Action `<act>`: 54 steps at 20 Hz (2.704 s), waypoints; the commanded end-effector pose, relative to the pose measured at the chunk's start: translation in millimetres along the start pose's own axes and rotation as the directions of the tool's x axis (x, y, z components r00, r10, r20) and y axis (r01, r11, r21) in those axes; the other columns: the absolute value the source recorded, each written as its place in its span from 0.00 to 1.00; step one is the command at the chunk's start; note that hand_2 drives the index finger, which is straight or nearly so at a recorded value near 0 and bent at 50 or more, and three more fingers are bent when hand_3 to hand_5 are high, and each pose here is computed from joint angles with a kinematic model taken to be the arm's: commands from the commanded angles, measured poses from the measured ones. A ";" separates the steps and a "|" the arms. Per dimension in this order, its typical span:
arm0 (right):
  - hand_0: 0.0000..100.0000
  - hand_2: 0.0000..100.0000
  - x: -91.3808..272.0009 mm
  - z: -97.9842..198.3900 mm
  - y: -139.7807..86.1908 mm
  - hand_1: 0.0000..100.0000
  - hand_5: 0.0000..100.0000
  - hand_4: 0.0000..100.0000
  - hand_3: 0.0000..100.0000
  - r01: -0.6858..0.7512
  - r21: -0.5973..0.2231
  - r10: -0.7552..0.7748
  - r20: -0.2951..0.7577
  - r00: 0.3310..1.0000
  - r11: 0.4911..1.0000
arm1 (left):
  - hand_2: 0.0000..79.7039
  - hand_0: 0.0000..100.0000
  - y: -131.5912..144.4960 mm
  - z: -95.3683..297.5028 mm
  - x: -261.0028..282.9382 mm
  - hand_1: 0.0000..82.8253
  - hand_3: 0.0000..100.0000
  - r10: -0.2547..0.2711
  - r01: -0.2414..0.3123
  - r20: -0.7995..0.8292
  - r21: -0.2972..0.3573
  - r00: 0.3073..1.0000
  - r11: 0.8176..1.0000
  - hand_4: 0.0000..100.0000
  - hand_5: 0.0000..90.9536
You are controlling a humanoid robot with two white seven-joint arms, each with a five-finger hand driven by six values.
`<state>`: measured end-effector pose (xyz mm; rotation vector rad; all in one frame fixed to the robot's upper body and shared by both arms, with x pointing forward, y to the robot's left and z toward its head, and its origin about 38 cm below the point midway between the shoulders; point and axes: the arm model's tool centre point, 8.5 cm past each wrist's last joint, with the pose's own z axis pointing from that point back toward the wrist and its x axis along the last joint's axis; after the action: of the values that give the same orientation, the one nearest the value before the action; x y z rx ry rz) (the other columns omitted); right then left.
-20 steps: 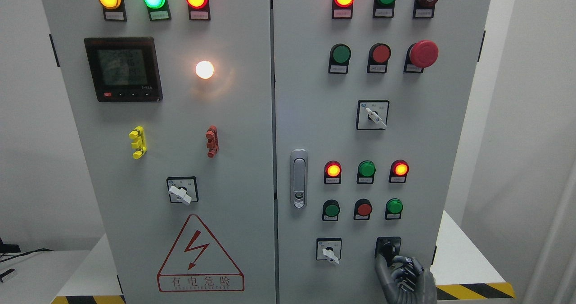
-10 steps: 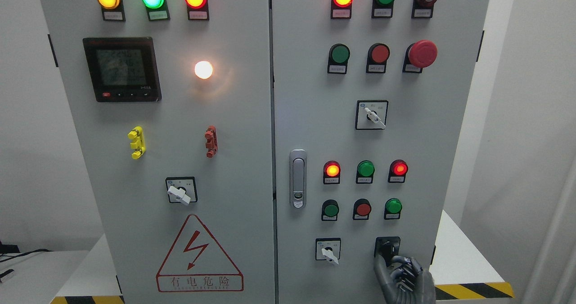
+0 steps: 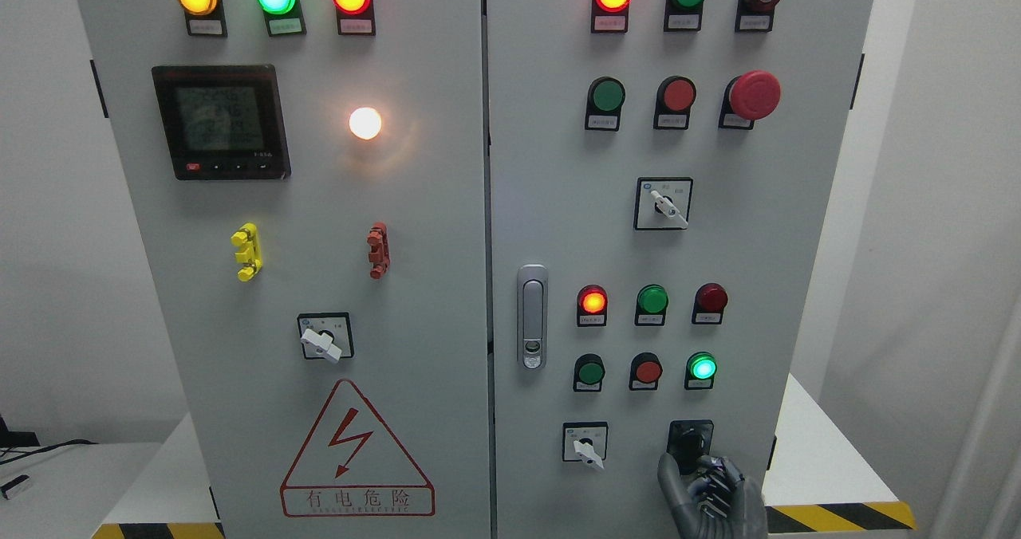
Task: Trip black knob to open circuit
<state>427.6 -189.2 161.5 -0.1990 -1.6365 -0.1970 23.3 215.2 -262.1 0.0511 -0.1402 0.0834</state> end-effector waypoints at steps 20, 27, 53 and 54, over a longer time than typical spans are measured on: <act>0.26 0.59 -0.9 -0.1 -5.1 0.67 0.98 0.89 0.88 -0.013 -0.018 0.014 0.005 1.000 1.000 | 0.00 0.12 -0.2 0.0 0.3 0.47 0.00 -0.030 0.030 0.001 -0.005 1.000 1.000 0.00 0.00; 0.25 0.59 -0.4 -0.3 -6.3 0.68 0.98 0.89 0.87 -0.030 -0.026 0.030 0.011 0.999 0.999 | 0.00 0.12 -1.2 0.1 -0.3 0.47 0.00 -0.030 0.030 0.000 -0.006 1.000 1.000 0.00 0.00; 0.24 0.58 -1.6 -0.4 -8.4 0.68 0.97 0.88 0.86 -0.075 -0.040 0.076 0.018 0.997 0.996 | 0.00 0.12 -1.2 0.1 -0.3 0.47 0.00 -0.030 0.030 0.000 -0.006 1.000 1.000 0.00 0.00; 0.24 0.58 -1.6 -0.4 -8.5 0.68 0.97 0.88 0.86 -0.075 -0.042 0.076 0.018 0.997 0.996 | 0.00 0.12 -0.2 0.0 0.3 0.47 0.00 -0.030 0.030 0.001 -0.005 1.000 1.000 0.00 0.00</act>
<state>426.0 -196.5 160.8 -0.2831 -1.6455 -0.1738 23.3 215.1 -262.1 0.0510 -0.1402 0.0834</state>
